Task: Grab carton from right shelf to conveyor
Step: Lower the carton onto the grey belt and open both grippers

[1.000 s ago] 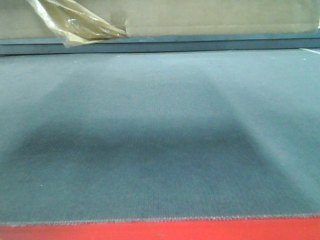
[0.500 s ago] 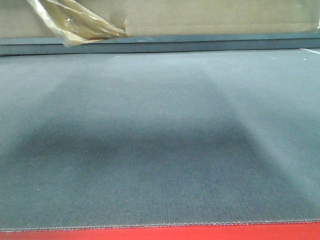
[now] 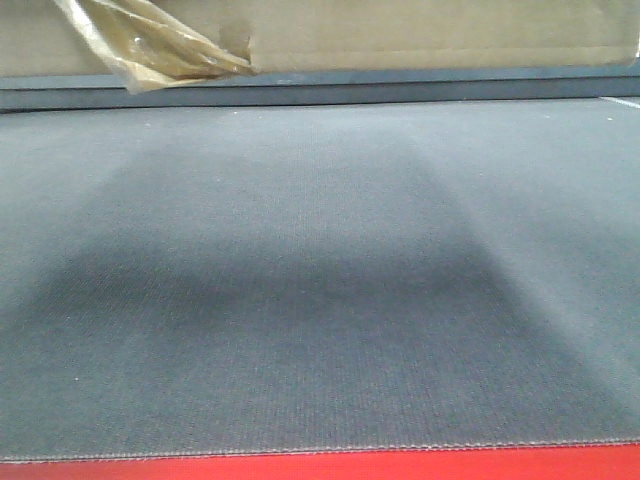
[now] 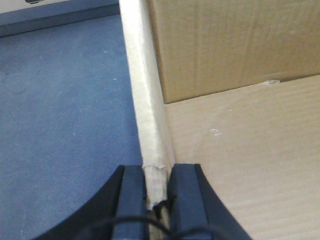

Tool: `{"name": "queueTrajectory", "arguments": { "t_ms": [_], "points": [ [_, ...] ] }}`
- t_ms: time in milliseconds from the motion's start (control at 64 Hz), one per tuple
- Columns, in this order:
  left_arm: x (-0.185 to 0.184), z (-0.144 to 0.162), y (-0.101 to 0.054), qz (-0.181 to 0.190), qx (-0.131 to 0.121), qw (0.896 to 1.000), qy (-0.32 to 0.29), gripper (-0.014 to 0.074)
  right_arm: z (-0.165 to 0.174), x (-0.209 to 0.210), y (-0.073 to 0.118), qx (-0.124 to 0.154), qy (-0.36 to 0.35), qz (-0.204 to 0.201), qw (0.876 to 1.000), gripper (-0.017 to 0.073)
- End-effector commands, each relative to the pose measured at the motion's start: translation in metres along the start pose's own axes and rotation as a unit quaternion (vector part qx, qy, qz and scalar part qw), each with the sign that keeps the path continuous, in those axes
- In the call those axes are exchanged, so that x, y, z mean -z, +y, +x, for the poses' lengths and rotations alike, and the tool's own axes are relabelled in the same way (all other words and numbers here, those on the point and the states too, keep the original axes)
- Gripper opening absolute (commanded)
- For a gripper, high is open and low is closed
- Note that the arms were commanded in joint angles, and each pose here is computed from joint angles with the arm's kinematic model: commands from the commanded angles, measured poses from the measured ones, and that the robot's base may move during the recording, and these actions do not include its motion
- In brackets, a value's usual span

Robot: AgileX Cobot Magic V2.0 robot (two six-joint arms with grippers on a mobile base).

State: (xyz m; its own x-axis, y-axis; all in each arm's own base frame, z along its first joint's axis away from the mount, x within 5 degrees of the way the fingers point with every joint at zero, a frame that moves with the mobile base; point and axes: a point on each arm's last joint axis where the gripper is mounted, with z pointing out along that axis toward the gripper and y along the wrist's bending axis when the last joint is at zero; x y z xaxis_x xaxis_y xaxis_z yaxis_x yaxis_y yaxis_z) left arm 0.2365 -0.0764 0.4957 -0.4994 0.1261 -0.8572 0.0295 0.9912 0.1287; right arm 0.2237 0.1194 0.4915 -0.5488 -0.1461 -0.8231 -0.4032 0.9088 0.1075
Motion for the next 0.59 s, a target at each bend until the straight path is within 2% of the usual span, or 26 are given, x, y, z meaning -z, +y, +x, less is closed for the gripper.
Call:
{"name": "queueTrajectory", "arguments": {
  "t_ms": [0, 203, 281, 375, 469, 578],
  "points": [
    [0.004, -0.004, 0.010, -0.042, -0.023, 0.999, -0.025, -0.0017, -0.004, 0.013, -0.001, 0.014, -0.027, 0.005, 1.000, -0.0067],
    [0.004, -0.006, 0.010, -0.038, -0.024, 0.998, -0.034, -0.0017, -0.007, 0.014, -0.001, 0.014, -0.045, 0.003, 0.999, -0.0067],
    [0.004, -0.006, 0.009, -0.036, -0.023, 0.998, -0.035, -0.0017, -0.008, 0.014, 0.002, 0.006, -0.048, -0.013, 0.999, -0.0067],
    [0.000, -0.004, 0.004, -0.013, -0.010, 1.000, -0.022, -0.0017, -0.009, 0.012, 0.003, 0.002, -0.055, -0.020, 0.998, -0.0067],
    [-0.015, -0.001, 0.000, 0.005, 0.009, 1.000, 0.003, -0.0017, -0.010, -0.002, 0.003, 0.003, -0.047, -0.018, 0.999, -0.0067],
    [-0.044, 0.004, -0.001, -0.002, 0.006, 1.000, 0.019, -0.0017, -0.010, -0.030, 0.002, 0.006, -0.021, -0.009, 1.000, -0.0067]
  ]
}}
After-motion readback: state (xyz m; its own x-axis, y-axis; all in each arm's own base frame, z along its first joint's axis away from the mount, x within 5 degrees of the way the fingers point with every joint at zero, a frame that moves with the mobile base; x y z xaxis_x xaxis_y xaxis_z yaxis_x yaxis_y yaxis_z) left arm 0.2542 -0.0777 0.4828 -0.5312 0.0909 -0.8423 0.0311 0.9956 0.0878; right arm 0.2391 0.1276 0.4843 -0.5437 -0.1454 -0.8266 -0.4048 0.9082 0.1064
